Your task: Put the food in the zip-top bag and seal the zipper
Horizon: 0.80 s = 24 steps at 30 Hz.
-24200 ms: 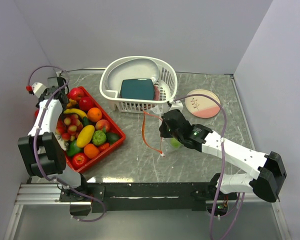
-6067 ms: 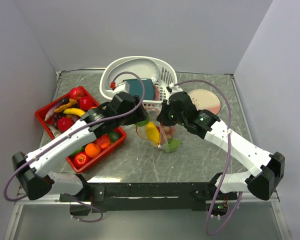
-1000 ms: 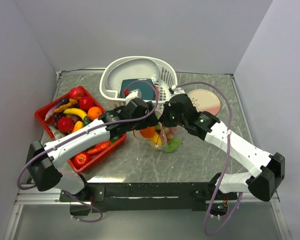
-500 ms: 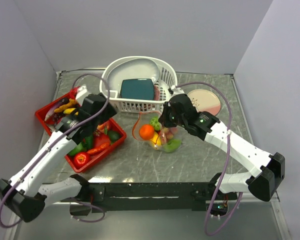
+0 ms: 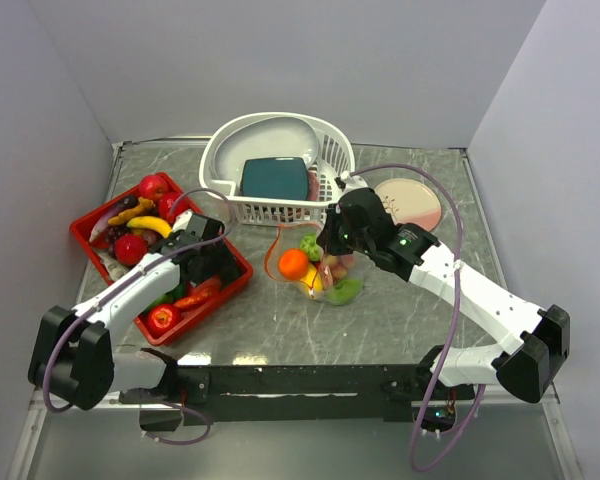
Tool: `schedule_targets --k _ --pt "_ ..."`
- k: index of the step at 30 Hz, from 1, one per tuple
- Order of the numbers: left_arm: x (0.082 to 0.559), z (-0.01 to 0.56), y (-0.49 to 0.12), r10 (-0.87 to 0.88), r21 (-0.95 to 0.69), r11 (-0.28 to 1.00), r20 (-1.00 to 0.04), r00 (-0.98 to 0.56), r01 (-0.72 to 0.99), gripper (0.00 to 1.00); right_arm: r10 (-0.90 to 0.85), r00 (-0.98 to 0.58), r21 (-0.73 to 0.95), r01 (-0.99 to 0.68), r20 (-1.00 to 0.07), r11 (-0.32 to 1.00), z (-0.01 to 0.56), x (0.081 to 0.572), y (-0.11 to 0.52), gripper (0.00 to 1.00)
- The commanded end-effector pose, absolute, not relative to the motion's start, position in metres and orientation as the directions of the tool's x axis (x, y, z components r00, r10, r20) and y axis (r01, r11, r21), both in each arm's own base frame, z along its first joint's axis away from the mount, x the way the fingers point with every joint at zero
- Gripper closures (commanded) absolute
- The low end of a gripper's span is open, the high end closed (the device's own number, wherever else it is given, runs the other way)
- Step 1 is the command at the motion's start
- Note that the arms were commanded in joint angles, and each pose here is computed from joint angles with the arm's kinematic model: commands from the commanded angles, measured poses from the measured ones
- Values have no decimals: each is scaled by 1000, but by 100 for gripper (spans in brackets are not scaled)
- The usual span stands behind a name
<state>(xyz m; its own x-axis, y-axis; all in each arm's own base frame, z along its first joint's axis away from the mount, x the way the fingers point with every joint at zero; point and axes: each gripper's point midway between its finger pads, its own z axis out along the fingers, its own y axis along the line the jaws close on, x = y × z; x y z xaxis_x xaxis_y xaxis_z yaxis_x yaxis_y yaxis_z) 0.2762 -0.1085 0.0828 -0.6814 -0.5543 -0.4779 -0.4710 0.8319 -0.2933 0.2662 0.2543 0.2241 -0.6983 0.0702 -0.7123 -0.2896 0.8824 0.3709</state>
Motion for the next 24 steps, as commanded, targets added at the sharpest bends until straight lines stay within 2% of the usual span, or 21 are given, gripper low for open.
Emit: schedule_targets --k 1,17,21,24 --pt "292 84 -129 -556 -383 828 -466 -688 -410 25 77 -665 382 -326 -743 865 237 266 258 99" --pt "277 43 -125 -589 -324 808 -393 -706 -493 33 76 -671 383 -324 -738 865 234 267 259 99" --pt "280 53 -123 -580 -327 814 -413 -702 -480 51 72 -672 380 -323 -737 867 233 267 259 98" --pt "282 73 -120 -555 -323 832 -452 -699 -452 60 75 -667 379 -324 -741 867 235 267 258 98"
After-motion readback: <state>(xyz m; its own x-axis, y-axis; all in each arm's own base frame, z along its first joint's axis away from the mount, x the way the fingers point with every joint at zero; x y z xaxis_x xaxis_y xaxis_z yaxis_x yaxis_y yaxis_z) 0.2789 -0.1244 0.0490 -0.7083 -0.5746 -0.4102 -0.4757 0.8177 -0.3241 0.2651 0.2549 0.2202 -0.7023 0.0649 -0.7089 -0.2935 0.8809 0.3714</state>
